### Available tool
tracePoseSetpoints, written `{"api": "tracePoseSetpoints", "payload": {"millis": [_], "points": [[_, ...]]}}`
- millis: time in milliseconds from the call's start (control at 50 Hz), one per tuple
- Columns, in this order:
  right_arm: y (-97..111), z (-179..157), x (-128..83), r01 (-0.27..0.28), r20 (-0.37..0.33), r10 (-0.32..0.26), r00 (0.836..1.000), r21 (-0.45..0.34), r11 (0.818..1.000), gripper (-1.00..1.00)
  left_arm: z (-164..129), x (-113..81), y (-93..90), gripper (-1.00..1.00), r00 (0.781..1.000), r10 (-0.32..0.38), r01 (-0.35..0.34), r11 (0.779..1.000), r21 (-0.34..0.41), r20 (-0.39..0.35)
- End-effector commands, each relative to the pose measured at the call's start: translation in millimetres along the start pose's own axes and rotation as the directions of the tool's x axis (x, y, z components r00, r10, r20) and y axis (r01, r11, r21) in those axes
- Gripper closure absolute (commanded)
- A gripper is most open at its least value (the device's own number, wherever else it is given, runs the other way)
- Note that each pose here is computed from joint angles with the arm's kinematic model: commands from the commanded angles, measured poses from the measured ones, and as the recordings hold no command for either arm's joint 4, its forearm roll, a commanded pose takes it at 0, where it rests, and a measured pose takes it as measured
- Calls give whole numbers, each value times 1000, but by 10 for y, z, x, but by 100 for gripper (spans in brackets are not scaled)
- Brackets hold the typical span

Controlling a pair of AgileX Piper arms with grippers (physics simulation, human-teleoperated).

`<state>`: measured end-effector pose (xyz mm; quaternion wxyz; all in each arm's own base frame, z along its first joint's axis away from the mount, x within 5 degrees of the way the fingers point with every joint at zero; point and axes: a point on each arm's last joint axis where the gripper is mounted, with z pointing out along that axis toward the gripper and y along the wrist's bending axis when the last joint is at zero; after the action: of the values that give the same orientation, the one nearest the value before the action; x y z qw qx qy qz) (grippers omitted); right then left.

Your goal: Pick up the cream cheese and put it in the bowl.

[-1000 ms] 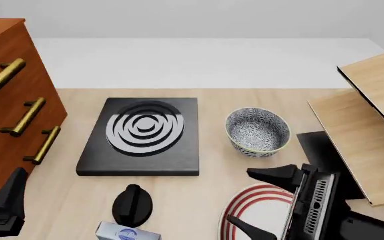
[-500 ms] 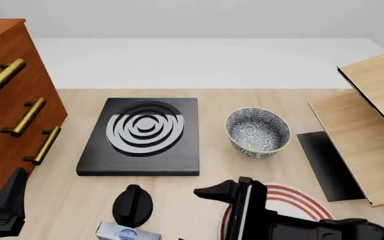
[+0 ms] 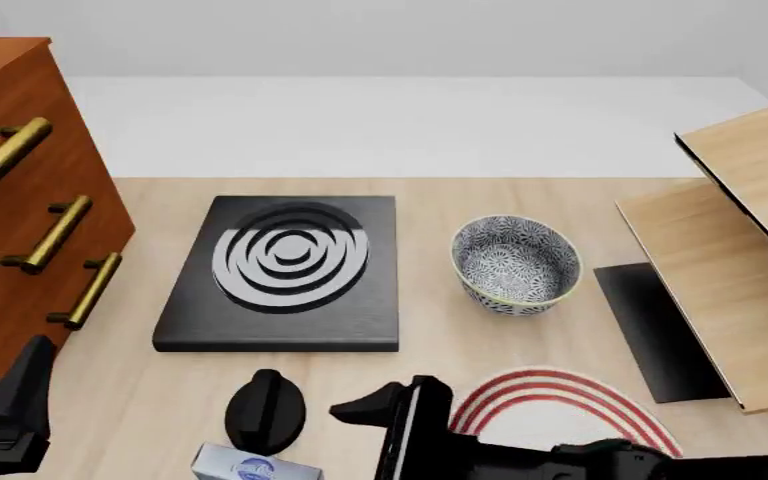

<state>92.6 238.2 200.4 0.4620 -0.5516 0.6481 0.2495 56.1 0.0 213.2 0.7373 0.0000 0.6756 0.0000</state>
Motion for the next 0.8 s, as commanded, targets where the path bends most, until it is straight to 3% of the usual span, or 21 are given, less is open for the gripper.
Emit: {"api": "tracePoseSetpoints", "payload": {"millis": [20, 800], "points": [[35, 189, 67, -34, -22, 33, 999, -11, 999, -100, 0, 0, 0, -100, 1000, 0, 0, 1000, 0, 0], [61, 789, 456, -122, -119, 121, 986, -1, 993, -100, 0, 0, 0, -100, 1000, 0, 0, 1000, 0, 0]]}}
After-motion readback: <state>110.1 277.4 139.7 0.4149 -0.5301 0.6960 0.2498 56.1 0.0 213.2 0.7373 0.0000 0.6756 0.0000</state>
